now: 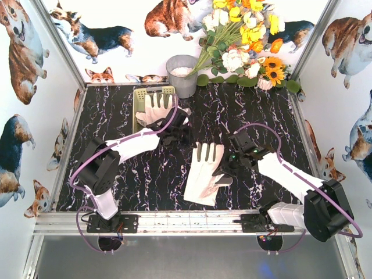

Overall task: Put the gloves into the storage basket
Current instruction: Pair the glove with the glove.

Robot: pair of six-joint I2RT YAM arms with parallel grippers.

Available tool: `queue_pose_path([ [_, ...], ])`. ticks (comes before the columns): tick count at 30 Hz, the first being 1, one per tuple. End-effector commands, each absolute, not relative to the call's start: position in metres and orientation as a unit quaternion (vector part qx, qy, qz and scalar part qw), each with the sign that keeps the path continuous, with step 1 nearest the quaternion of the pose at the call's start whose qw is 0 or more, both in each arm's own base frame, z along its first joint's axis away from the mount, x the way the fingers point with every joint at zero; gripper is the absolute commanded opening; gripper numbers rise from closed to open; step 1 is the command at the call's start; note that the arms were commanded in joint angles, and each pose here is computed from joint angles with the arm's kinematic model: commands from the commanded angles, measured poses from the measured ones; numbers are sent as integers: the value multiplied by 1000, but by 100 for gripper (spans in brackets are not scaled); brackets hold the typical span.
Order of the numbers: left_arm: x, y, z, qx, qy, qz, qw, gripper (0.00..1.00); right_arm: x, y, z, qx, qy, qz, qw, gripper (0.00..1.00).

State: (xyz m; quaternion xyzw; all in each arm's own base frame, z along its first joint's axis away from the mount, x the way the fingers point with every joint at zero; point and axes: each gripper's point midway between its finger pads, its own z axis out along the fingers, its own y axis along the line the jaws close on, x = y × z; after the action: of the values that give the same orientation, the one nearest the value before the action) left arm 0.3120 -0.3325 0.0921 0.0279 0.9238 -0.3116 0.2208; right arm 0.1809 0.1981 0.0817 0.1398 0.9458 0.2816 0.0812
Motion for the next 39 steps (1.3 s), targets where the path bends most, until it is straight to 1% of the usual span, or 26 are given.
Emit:
queue_pose_path([
  [1,322,-338,96,43,925,-300,230,0,186,207,84,161,932,312,89,0],
  [11,320,-336,73,45,935,-285,207,0,180,192,54,153,950,262,78,0],
  [22,320,-332,60,45,939,-272,204,0,182,195,38,140,956,249,59,0],
  [28,317,-325,39,60,948,-247,193,0,181,193,26,134,962,234,47,0],
  [36,320,-330,42,63,946,-252,195,0,180,190,13,132,967,217,34,0],
  [37,321,-331,45,64,945,-254,196,3,180,190,13,131,967,216,32,0],
  [39,323,-332,59,65,941,-259,206,17,180,189,12,131,967,215,32,0],
])
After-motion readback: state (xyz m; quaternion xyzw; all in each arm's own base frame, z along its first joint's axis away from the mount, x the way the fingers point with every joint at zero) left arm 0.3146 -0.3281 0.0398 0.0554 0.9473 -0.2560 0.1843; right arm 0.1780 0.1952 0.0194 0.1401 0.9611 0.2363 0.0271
